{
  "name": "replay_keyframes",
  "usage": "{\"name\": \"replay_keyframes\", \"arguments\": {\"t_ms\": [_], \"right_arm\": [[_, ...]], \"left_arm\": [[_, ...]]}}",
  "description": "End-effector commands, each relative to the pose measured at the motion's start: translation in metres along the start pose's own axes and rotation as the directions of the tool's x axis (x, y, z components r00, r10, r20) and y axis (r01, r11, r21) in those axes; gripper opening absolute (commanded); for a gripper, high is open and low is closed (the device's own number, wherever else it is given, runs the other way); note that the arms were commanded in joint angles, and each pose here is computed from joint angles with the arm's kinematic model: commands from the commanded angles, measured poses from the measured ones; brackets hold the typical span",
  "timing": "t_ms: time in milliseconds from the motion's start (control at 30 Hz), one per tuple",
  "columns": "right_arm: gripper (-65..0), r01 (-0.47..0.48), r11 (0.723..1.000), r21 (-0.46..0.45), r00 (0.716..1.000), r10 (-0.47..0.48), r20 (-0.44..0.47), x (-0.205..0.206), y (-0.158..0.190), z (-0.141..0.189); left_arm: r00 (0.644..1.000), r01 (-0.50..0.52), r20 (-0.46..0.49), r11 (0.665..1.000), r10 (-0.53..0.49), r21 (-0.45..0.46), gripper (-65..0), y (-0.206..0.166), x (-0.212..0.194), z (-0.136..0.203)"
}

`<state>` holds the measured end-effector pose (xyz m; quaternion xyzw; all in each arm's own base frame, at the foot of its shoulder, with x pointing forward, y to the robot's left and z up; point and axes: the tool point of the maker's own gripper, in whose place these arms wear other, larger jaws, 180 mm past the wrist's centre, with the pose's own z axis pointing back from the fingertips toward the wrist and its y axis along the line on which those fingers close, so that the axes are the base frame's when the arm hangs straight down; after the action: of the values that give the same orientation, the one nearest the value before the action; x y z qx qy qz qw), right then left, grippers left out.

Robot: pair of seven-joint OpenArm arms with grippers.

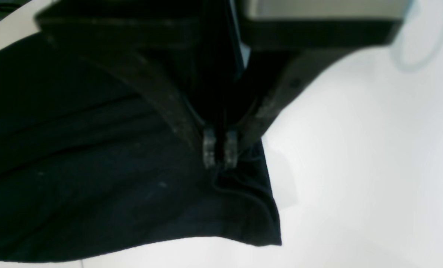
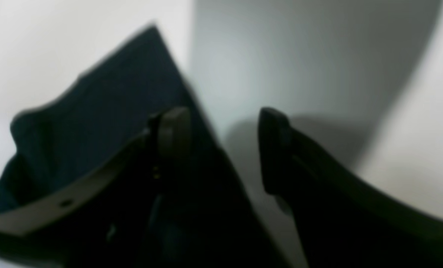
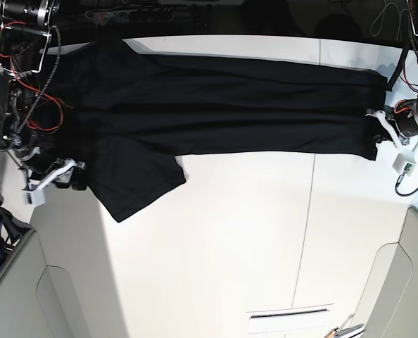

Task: Fold the T-shirt properly
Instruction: 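Lay the folded edge down and release both grippers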

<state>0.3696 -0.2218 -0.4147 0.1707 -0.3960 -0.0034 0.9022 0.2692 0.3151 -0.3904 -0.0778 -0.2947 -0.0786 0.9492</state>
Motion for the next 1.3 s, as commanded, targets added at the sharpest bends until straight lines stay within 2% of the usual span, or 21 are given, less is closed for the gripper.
{"name": "replay_keyframes", "arguments": {"t_ms": [0, 200, 400, 433, 467, 533, 633, 767, 933, 1133, 1267], "right_arm": [[-35.3, -0.016, 1.0, 0.009, 0.999, 0.016, 0.031, 0.017, 0.001, -0.002], [-35.4, -0.013, 0.993, 0.115, 0.997, 0.021, -0.068, -0.017, 0.047, -0.029], [-36.5, 0.001, 0.985, 0.172, 0.998, 0.009, -0.058, -0.019, 0.075, -0.038], [-40.5, -0.004, 0.985, 0.173, 0.998, 0.013, -0.053, -0.017, 0.077, -0.037], [-47.2, -0.015, 0.985, 0.17, 0.998, 0.024, -0.05, -0.015, 0.077, -0.037], [-65.0, -0.041, 0.985, 0.165, 0.998, 0.048, -0.034, -0.008, 0.077, -0.035], [-65.0, -0.069, 0.982, 0.176, 0.997, 0.076, -0.033, 0.002, 0.084, -0.029], [-65.0, -0.094, 0.971, 0.222, 0.992, 0.11, -0.061, 0.019, 0.099, -0.007], [-65.0, -0.141, 0.973, 0.182, 0.99, 0.135, 0.045, 0.043, 0.093, 0.042], [-65.0, -0.146, 0.978, 0.146, 0.986, 0.131, 0.106, 0.038, 0.081, 0.105], [-65.0, -0.127, 0.985, 0.115, 0.986, 0.113, 0.122, 0.026, 0.073, 0.136]], "left_arm": [[0.999, 0.015, 0.039, 1.0, -0.016, 0.018, -65.0, 0.007, 0.015, 0.008], [0.999, 0.015, 0.04, 1.0, -0.016, 0.017, -65.0, 0.007, 0.016, 0.008], [0.999, 0.015, 0.039, 1.0, -0.016, 0.017, -65.0, 0.007, 0.016, 0.008], [0.999, 0.015, 0.039, 1.0, -0.016, 0.017, -65.0, 0.007, 0.015, 0.008], [0.999, 0.015, 0.04, 1.0, -0.016, 0.017, -65.0, 0.007, 0.016, 0.008], [0.999, 0.015, 0.04, 1.0, -0.016, 0.017, -65.0, 0.007, 0.016, 0.008], [0.999, 0.016, 0.042, 1.0, -0.017, 0.017, -65.0, 0.007, 0.016, 0.008], [0.998, 0.028, 0.053, 0.999, -0.029, 0.021, -65.0, 0.006, 0.021, 0.011], [0.992, 0.106, 0.064, 0.993, -0.109, 0.048, -65.0, -0.006, 0.037, 0.023], [0.975, 0.18, 0.098, 0.97, -0.197, 0.162, -65.0, -0.009, 0.051, 0.051], [0.976, 0.17, 0.098, 0.963, -0.194, 0.209, -65.0, 0.001, 0.044, 0.068]]}}
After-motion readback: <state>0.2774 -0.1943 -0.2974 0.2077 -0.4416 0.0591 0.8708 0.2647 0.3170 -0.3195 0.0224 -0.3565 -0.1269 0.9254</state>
